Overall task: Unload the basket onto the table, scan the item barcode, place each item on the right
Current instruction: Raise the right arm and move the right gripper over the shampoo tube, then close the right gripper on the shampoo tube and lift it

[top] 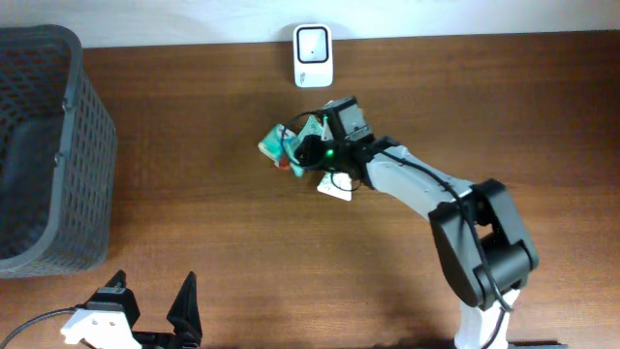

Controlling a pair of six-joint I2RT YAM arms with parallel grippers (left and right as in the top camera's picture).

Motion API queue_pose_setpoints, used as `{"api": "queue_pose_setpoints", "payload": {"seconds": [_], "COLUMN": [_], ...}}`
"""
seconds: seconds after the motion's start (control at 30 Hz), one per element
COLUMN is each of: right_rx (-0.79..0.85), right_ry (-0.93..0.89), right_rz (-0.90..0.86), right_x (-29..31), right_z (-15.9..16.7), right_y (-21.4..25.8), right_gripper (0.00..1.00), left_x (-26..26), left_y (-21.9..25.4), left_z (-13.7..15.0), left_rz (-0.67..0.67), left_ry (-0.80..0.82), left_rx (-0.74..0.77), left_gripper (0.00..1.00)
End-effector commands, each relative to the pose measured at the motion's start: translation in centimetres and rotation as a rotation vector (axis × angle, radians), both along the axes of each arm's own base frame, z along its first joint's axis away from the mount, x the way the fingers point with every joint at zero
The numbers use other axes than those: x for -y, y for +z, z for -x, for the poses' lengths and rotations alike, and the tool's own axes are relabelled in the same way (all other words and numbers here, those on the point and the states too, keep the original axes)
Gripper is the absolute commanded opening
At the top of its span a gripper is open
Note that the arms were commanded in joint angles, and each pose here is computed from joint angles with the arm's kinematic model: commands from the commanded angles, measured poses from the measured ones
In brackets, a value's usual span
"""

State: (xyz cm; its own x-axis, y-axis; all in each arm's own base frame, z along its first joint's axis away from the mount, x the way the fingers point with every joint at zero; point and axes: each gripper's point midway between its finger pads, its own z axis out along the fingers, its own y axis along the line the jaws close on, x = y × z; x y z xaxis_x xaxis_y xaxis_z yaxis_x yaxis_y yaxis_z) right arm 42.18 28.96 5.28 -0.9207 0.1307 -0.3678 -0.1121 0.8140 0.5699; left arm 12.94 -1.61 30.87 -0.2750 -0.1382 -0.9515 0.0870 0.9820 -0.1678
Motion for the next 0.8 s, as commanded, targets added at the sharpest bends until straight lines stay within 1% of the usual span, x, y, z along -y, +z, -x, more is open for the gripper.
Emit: {"api": "queue_pose_setpoints", "payload": {"seconds": [0.0, 0.07, 0.13, 0.23, 0.3, 0.4, 0.47, 0.53, 0.77], "right_rx": [0.023, 0.060, 0.079, 0.078, 0.067, 0.060, 0.054, 0.025, -0.124], "right_ry": [0.085, 0.115, 0.114, 0.070, 0.016, -0.086, -0.112, -0.120, -0.161], "right_rz": [-0.036, -0.016, 0.021, 0.111, 0.188, 0.294, 0.309, 0.331, 0.458], "right_x": [-2.7, -2.6, -1.5, 1.3, 3.7, 7.7, 8.8, 9.5, 11.4], "right_z": [1.0, 0.6, -0.2, -1.7, -2.5, -3.6, -4.0, -4.0, -2.5], "right_y": [1.0, 2.6, 4.8, 8.3, 10.3, 12.1, 11.9, 10.5, 3.1], "right_gripper": [0.41, 0.42, 0.50, 0.55, 0.63, 0.63, 0.64, 0.64, 0.64], "left_x": [-0.2, -0.2, -0.2, -0.2, -0.2, -0.2, -0.2, -0.2, -0.2], "left_y": [0.0, 0.0, 0.0, 0.0, 0.0, 0.0, 0.0, 0.0, 0.0], "left_z": [0.1, 0.1, 0.1, 0.1, 0.1, 0.1, 0.1, 0.1, 0.1], "left_rz": [0.001, 0.001, 0.001, 0.001, 0.001, 0.001, 0.001, 0.001, 0.001], "left_ry": [0.009, 0.009, 0.009, 0.009, 0.009, 0.009, 0.009, 0.009, 0.009], "left_rx": [0.006, 0.006, 0.006, 0.006, 0.006, 0.006, 0.006, 0.006, 0.006], "left_gripper": [0.99, 0.99, 0.99, 0.99, 0.99, 0.99, 0.99, 0.99, 0.99]}}
